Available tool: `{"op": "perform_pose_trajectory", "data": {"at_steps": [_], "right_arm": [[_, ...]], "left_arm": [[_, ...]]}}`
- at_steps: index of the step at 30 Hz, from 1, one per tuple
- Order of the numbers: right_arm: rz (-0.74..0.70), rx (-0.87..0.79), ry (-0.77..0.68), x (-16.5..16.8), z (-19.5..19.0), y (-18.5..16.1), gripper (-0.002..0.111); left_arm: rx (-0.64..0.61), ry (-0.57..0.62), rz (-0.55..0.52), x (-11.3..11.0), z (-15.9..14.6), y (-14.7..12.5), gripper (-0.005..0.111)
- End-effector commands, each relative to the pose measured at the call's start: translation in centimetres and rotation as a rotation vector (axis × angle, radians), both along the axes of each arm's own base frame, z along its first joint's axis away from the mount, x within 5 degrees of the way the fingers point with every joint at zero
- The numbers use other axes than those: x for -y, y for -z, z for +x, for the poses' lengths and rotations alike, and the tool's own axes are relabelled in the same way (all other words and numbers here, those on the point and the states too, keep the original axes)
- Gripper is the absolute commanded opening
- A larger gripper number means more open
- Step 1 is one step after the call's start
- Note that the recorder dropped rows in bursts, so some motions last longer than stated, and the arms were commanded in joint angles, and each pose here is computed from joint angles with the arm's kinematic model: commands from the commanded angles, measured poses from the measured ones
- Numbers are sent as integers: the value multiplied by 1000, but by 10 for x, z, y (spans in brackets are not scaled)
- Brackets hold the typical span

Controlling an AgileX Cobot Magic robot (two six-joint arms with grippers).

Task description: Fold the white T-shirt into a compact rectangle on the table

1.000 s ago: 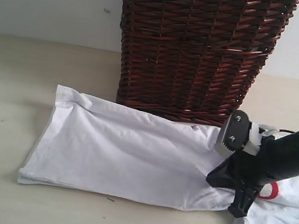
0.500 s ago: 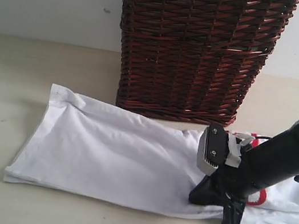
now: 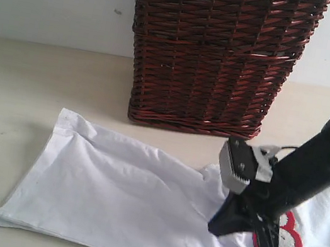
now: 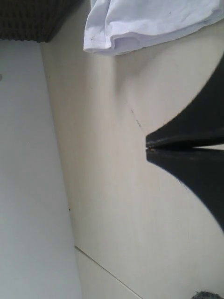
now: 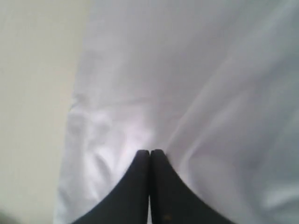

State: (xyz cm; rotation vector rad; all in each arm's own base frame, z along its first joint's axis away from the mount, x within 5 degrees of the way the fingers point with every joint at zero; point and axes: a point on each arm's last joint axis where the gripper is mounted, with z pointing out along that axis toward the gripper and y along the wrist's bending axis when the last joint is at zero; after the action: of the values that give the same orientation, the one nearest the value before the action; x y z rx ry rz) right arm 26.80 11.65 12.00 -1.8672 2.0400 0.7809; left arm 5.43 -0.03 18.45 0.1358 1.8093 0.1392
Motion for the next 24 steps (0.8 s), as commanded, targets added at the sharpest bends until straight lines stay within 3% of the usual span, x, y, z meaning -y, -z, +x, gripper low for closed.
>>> {"op": "perform_pose_trajectory", "data": {"at_steps": [1,5,10,17,24], "right_arm": [[174,153,129,-13,16,-55,0],[322,217,222,-23,22,-79,4],[328,245,266,-48,30,-58,7],[171,168,195,-69,25,6,7],[-50,361,443,-52,56,23,7]], "left_arm": [[19,-2,-1,0,0,-1,1],[19,-2,-1,0,0,-1,1],[19,-2,-1,0,0,-1,1],[19,-2,-1,0,0,-1,1],[19,-2,-1,0,0,-1,1]]}}
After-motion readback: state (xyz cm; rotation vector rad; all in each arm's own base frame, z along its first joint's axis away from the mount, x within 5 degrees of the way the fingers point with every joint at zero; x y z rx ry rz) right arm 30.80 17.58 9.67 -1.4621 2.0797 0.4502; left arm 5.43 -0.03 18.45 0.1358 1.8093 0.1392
